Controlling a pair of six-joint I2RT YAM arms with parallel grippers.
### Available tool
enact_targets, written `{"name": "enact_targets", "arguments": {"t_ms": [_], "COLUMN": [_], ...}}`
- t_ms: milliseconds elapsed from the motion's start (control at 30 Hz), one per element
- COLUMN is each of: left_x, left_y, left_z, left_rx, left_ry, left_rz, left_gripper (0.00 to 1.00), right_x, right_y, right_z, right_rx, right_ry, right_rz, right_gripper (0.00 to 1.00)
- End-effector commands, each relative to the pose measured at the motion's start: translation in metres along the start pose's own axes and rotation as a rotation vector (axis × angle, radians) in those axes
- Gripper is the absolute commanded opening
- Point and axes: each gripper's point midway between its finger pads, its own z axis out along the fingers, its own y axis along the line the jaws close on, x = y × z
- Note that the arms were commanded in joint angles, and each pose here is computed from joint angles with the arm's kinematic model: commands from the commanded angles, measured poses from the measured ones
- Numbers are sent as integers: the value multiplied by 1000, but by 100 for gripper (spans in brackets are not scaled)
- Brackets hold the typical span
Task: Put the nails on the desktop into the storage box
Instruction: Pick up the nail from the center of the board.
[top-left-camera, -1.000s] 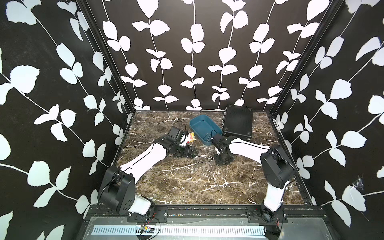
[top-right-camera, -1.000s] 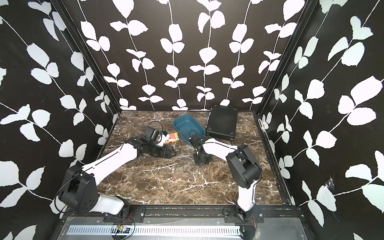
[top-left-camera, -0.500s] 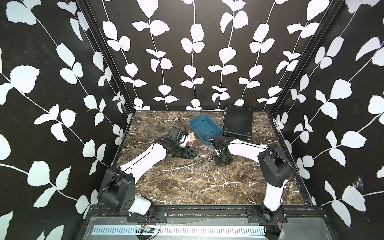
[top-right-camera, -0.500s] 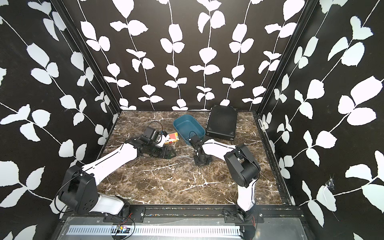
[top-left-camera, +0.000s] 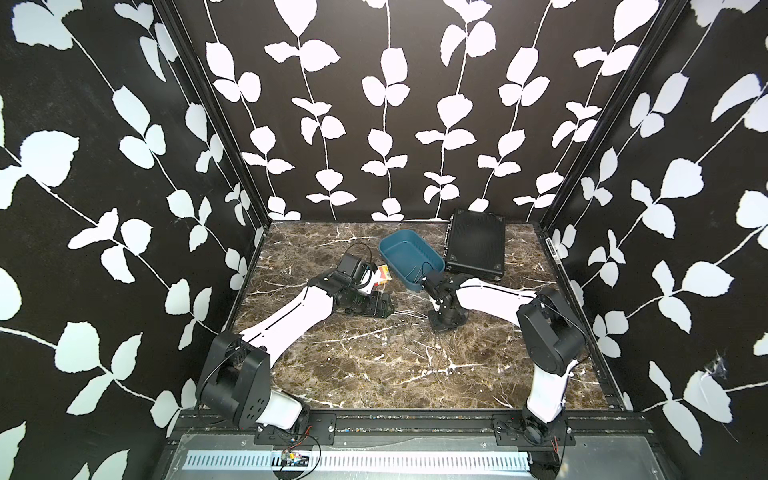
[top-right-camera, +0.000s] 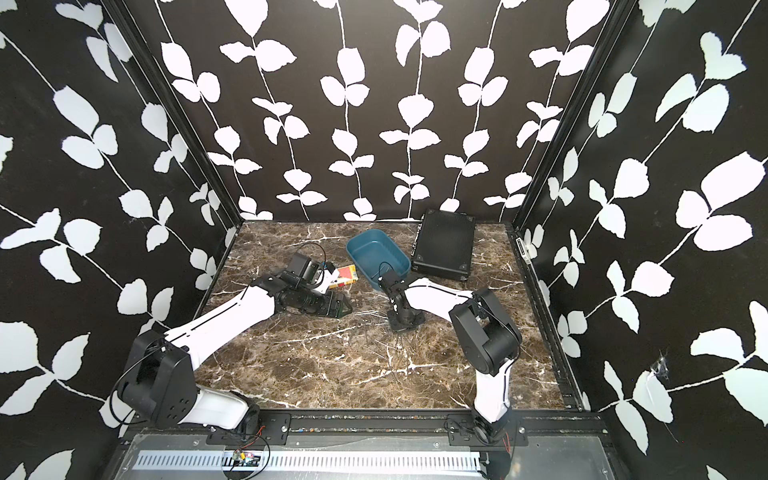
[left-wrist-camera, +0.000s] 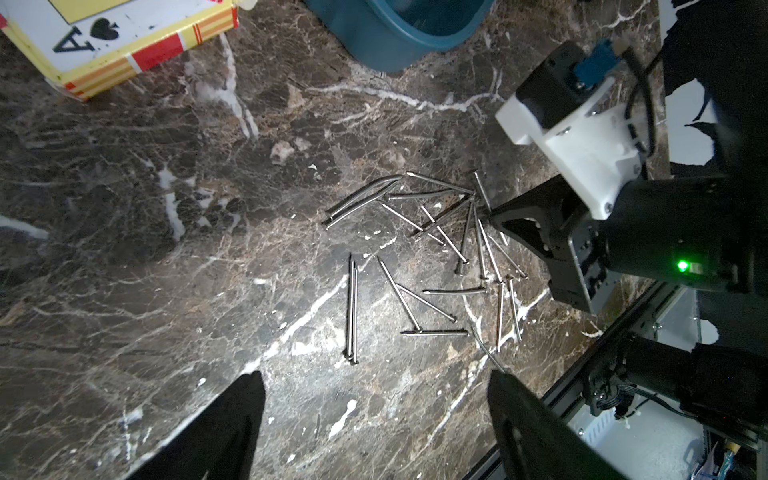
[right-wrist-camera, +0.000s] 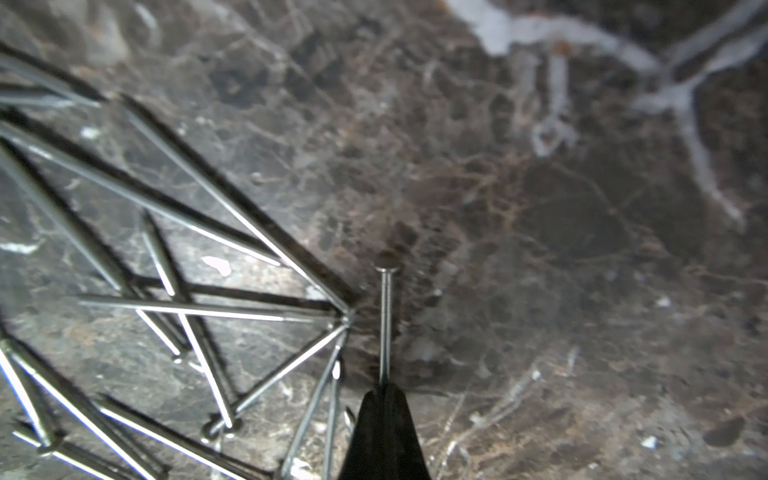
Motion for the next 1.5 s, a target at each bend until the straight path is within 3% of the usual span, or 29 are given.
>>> {"name": "enact_targets", "arguments": {"t_ms": [0,133,267,367,467,733,967,1467], "left_x": [-19,-44,-82,-102,-113,-113,-119,-130], "left_y": [-9,-22,-57,-83,-95,-98,-93,-95], "left_z": [-6,-12,-28,-36,-42,-39,-32,-25], "left_rx": [25,138,387,541,615,624,594,642], "left_ry": [-56,-129,-234,-243,-256,-223,-219,-206], "left_rz": [22,-37,-77,-81,-80,-61,-62,-72], "left_gripper": [87,87,87,85,83,78,75,42], "right_x": [-11,-26,-54,-75,-91,-116,-113,-111], "right_y": [-4,5,32,55,70,91,106,106], "right_z": [-42,-78,-123,-155,-180,-209,-221,-220], "right_rx": [-41,-207,-494,-692,-801,-918,-950,-921], "right_ry": [-87,-190,-331,-400,-441,-494,-499,-508], "right_rz": [50,129,195,209,202,179,137,144], "right_gripper": [0,0,0,0,0,0,0,0]}}
